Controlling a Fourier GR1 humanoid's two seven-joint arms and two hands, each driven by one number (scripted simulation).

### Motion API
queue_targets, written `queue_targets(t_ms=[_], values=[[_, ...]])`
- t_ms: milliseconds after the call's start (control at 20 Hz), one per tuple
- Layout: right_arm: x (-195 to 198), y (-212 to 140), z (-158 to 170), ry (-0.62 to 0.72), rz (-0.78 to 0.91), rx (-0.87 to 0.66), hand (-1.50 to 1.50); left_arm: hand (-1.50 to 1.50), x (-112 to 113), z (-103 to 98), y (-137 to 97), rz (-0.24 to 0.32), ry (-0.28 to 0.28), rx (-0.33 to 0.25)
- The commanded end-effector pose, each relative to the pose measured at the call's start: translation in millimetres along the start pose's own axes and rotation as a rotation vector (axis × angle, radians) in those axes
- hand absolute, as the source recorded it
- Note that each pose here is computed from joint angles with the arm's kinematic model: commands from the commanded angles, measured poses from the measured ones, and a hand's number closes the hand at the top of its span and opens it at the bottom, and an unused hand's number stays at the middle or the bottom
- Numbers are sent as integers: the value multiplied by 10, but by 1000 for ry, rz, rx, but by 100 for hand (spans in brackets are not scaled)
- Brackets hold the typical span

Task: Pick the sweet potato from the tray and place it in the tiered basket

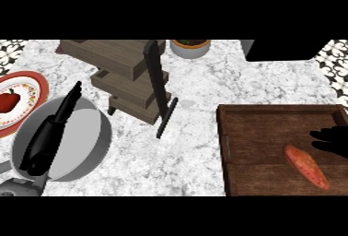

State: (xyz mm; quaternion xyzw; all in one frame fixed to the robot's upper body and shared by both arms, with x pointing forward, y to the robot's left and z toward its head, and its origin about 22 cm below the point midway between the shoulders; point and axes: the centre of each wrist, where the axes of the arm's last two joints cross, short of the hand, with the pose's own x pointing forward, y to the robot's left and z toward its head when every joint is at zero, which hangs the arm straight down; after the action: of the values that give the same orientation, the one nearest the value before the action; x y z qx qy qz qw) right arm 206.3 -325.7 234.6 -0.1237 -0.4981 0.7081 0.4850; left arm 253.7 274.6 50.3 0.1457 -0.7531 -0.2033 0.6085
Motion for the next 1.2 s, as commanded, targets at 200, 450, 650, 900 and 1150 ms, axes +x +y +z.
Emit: queue_targets(t_ms=[200,450,650,900,1150], values=[[366,605,-56,120,54,0,-150,0,32,97,-121,7,-8,-7],[476,678,-186,230,182,-6,-150,0,24,-151,-180,9,-13,-18],[326,963,-294,295,189,-15,-150,0,-123,17,18,9,-17,-18],[189,1059,-406,339,231,17,-150,0,87,-200,-88,-3,-27,-23],[99,961,-348,352,257,114,-150,0,201,15,-191,14,-33,-29]])
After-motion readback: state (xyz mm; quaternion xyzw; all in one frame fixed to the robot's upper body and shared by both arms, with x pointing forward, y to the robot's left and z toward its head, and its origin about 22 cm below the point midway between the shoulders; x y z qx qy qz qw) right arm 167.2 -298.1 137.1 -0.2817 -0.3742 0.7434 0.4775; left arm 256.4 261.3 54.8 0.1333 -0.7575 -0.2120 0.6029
